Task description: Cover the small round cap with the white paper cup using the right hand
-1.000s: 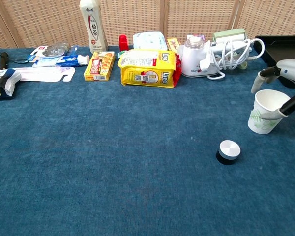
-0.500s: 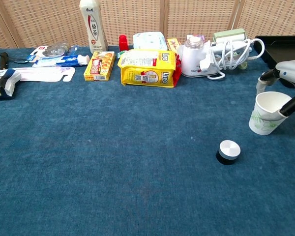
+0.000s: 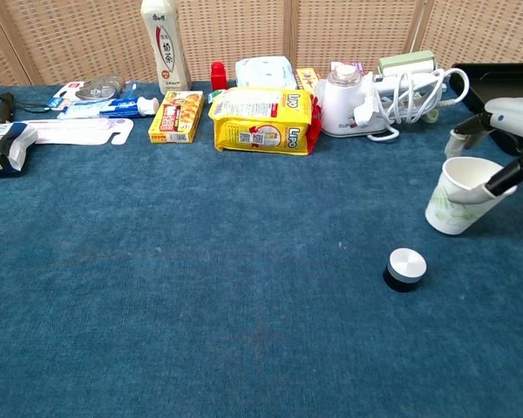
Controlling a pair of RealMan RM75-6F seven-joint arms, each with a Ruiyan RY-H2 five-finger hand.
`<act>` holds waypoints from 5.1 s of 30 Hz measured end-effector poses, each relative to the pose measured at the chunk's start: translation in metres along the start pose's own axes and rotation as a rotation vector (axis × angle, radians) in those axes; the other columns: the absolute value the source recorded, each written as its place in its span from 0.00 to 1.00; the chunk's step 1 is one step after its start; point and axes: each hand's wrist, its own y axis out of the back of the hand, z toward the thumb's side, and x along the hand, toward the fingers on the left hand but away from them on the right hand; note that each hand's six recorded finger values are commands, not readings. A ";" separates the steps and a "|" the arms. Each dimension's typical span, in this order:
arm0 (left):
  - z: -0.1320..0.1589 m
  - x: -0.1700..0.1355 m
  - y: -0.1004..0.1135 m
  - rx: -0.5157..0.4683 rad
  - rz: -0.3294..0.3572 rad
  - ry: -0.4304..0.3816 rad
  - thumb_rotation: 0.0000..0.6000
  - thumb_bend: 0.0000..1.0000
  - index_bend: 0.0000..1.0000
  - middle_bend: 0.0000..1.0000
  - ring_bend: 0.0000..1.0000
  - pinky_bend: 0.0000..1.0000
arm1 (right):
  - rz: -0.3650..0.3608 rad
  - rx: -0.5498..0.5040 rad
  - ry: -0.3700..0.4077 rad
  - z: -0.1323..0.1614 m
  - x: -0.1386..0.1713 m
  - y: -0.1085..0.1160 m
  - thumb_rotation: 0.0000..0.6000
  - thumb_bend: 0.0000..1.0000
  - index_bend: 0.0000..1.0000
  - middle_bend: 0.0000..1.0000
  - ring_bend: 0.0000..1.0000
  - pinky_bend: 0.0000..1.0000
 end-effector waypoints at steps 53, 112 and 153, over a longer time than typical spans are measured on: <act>-0.007 -0.009 0.004 0.004 0.006 0.020 1.00 0.18 0.28 0.28 0.17 0.18 | 0.036 -0.143 0.153 0.062 -0.037 -0.003 0.79 0.27 0.31 0.23 0.17 0.06; -0.016 -0.012 -0.002 0.011 -0.010 0.050 1.00 0.18 0.28 0.28 0.17 0.18 | 0.005 0.346 0.333 0.083 -0.076 -0.022 0.80 0.25 0.34 0.23 0.16 0.05; -0.020 -0.013 -0.006 0.008 -0.026 0.051 1.00 0.18 0.28 0.28 0.17 0.18 | 0.131 -0.280 0.216 0.084 -0.047 -0.003 0.89 0.24 0.49 0.30 0.21 0.07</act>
